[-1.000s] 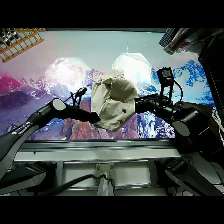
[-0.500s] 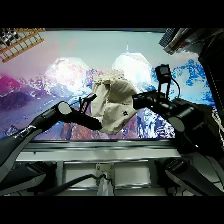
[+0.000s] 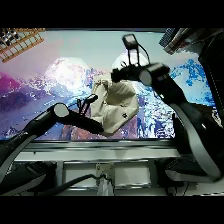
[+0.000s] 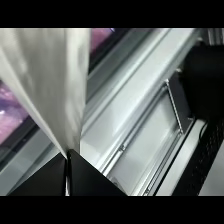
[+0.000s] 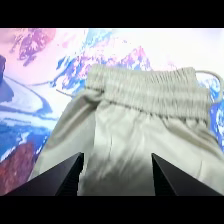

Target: Fold the clothes and pants, and hang the long-sleeved shirts on hangers.

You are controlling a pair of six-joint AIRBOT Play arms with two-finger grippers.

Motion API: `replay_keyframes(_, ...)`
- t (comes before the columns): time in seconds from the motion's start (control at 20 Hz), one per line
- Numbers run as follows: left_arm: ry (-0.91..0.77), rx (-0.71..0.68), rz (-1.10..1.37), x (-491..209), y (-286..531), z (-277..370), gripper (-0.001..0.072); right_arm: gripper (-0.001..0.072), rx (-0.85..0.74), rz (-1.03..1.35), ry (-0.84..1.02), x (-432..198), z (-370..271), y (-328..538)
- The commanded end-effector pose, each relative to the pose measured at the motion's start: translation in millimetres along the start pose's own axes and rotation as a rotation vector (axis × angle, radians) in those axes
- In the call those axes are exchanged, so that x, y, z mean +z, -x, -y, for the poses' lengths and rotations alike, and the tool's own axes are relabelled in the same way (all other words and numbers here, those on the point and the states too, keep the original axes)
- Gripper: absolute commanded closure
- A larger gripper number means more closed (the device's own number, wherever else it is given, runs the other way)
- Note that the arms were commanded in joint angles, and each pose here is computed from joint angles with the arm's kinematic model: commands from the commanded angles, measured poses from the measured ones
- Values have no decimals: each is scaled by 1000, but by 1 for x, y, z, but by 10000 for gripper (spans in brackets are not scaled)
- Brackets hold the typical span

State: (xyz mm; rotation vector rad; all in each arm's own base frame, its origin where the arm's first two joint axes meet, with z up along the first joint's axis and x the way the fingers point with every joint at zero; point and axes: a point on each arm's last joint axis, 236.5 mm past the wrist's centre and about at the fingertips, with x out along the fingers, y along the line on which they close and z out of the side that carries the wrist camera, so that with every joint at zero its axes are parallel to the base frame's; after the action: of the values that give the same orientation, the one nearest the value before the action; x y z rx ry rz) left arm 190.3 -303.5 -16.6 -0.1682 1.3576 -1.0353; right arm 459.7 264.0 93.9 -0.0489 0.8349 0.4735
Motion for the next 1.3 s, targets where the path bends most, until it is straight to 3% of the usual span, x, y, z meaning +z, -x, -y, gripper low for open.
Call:
replay_keyframes(0.0,-26,4,10,1,-4,6,702,204,11,-80,33,18,-4,-45)
replay_keyframes(0.35,-35,12,15,2,-4,4,702,175,66,-289,73,-38,-17,-98)
replay_keyframes(0.7,-46,29,7,1,-3,0,702,179,45,-341,160,-53,-19,-101)
replay_keyframes(0.75,-46,29,7,1,-3,0,702,206,25,-347,170,-55,-14,-100)
replay_keyframes(1.0,-15,29,8,1,-3,0,702,489,-74,-425,106,-69,27,-96)
replay_keyframes(1.1,-15,28,9,1,-3,1,702,660,-87,-484,86,-82,40,-93)
replay_keyframes(1.25,-30,29,26,3,2,4,703,695,-117,-468,-11,-76,55,-87)
